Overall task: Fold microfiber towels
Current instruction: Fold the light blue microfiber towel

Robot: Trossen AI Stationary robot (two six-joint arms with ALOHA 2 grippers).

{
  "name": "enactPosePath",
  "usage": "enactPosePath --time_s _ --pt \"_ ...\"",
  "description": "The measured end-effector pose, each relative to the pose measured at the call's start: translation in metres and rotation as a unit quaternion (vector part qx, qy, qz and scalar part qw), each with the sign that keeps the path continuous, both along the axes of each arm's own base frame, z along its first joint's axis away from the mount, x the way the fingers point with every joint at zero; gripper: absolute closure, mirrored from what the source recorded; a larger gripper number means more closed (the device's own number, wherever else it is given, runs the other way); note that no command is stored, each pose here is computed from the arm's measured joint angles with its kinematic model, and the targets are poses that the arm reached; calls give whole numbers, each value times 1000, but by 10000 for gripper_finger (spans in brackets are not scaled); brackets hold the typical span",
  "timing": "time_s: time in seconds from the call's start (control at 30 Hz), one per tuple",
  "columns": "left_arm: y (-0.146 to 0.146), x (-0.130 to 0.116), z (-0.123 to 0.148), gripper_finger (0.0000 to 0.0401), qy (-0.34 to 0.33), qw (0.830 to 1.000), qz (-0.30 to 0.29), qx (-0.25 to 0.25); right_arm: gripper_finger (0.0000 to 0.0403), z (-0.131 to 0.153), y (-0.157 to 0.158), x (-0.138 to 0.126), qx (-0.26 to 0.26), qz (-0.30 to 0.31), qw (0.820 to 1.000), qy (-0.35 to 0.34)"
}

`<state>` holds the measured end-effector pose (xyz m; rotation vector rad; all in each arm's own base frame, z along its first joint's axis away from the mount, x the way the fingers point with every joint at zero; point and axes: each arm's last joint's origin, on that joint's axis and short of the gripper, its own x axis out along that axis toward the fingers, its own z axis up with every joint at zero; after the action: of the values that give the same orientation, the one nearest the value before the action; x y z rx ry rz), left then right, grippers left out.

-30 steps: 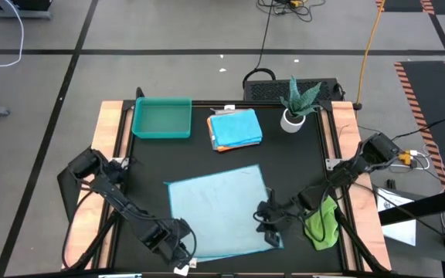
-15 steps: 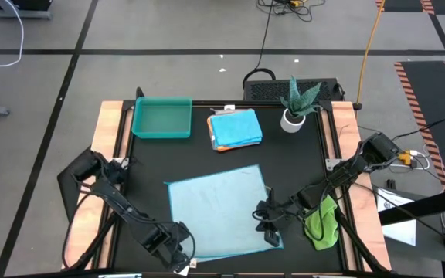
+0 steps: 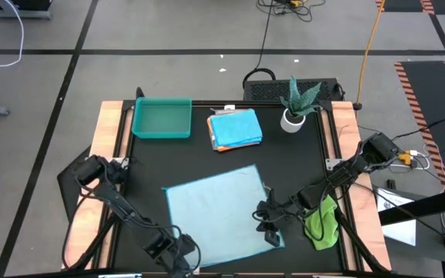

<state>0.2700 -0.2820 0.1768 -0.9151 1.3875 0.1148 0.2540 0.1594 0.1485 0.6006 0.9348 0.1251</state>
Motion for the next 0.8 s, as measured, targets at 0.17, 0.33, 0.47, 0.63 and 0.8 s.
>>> enactPosePath --time_s 0.17,0.33,0.47,0.63,0.8 --pt "-13 1 15 400 -47 999 7 -10 403 0 0 0 -1 1 1000 -1" --pt "-13 -7 11 401 -26 999 20 14 403 0 0 0 -7 6 1000 -4" --pt "2 -11 4 401 -5 993 56 107 403 0 -3 2 -18 -4 1000 -11" --pt "35 3 1 401 -4 974 113 199 403 0 -12 8 -38 -42 998 -24" --pt "69 23 -4 401 6 962 136 237 403 1 -25 15 -65 -93 993 -42"
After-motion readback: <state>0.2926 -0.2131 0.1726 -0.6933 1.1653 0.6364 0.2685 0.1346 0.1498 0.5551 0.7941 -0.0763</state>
